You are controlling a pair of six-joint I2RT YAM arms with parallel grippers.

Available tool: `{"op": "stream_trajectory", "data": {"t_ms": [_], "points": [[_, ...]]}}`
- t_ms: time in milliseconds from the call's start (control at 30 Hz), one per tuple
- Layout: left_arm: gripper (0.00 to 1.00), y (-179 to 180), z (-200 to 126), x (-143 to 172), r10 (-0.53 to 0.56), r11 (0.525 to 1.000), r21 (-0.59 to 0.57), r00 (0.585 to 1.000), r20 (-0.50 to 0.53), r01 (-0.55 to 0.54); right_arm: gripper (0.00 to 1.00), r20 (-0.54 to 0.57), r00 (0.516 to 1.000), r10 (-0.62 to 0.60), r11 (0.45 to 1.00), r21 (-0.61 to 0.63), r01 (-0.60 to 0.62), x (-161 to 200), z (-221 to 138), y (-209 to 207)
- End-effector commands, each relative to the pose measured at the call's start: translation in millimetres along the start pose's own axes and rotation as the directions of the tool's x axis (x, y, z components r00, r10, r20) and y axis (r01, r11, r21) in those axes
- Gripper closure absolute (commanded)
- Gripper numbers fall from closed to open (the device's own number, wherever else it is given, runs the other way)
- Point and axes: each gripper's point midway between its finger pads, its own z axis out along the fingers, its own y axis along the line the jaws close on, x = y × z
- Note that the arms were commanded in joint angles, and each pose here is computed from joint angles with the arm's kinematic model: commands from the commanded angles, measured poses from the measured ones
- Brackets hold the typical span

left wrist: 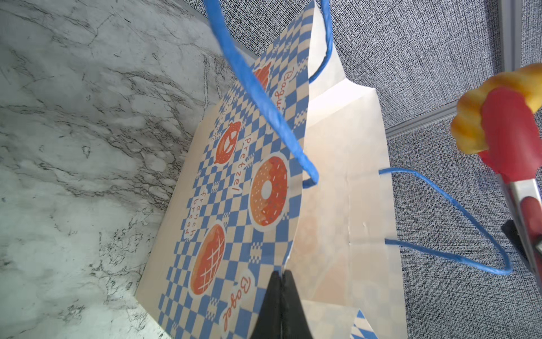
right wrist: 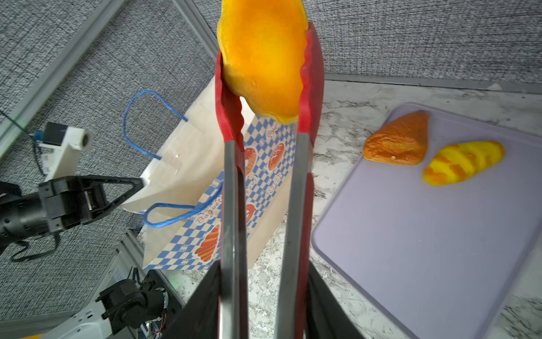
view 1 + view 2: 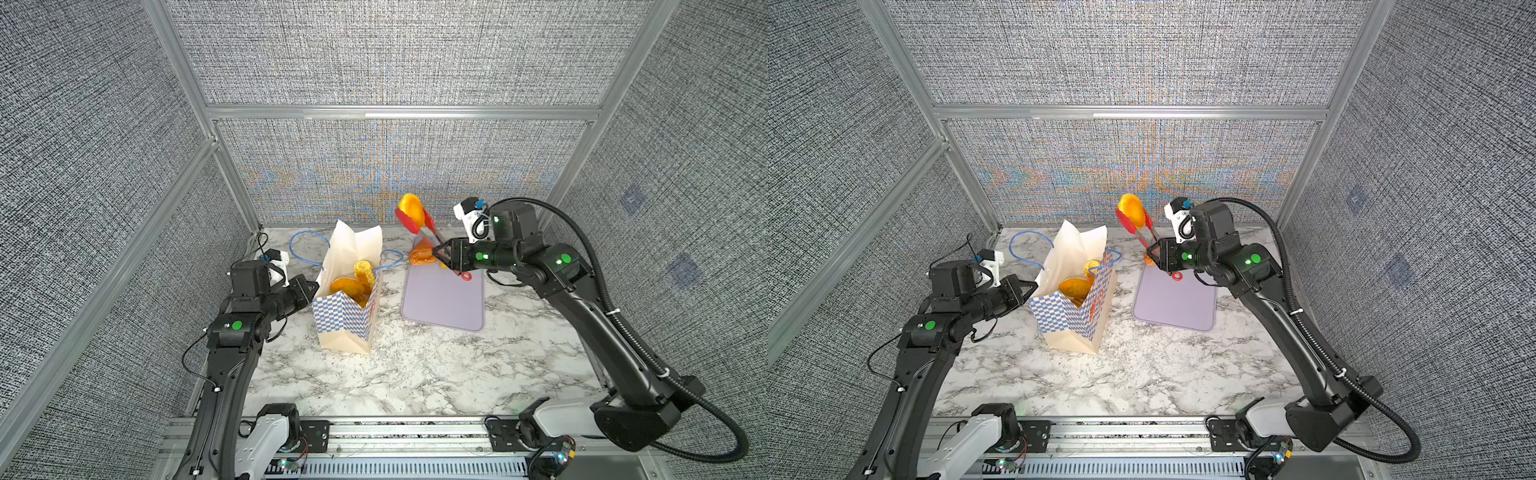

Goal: Pack bread into a paper bag
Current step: Pick up the bread from the tray, then place the bread in the paper bag.

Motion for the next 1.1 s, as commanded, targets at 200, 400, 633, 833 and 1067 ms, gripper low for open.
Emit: {"op": "stream_trajectory", "data": {"t_ms": [200, 400, 633, 833, 1067], "points": [[1.00, -3, 2, -3, 0.007, 1.000, 0.021, 1.000, 0.007, -0.007, 0.57, 0.031, 0.995, -0.091, 0.967, -0.236, 0.095, -13, 1, 66], [1.00, -4, 1, -3, 0.007, 1.000, 0.022, 1.000, 0.009, -0.007, 0.56, -0.021, 0.992, -0.124, 0.954, -0.276, 0.114, -1, 14, 85], [1.00, -4, 2, -3, 0.007, 1.000, 0.021, 1.000, 0.009, -0.007, 0.56, -0.103, 0.982, -0.156, 0.957, -0.261, 0.125, 24, 34, 89], [1.00, -3, 2, -3, 0.007, 1.000, 0.021, 1.000, 0.009, -0.007, 0.55, -0.154, 0.973, -0.174, 0.960, -0.247, 0.133, 40, 47, 87], [1.00, -2, 2, -2, 0.006, 1.000, 0.020, 1.000, 0.010, -0.006, 0.48, -0.172, 0.971, -0.169, 0.965, -0.231, 0.127, 46, 52, 82]]}}
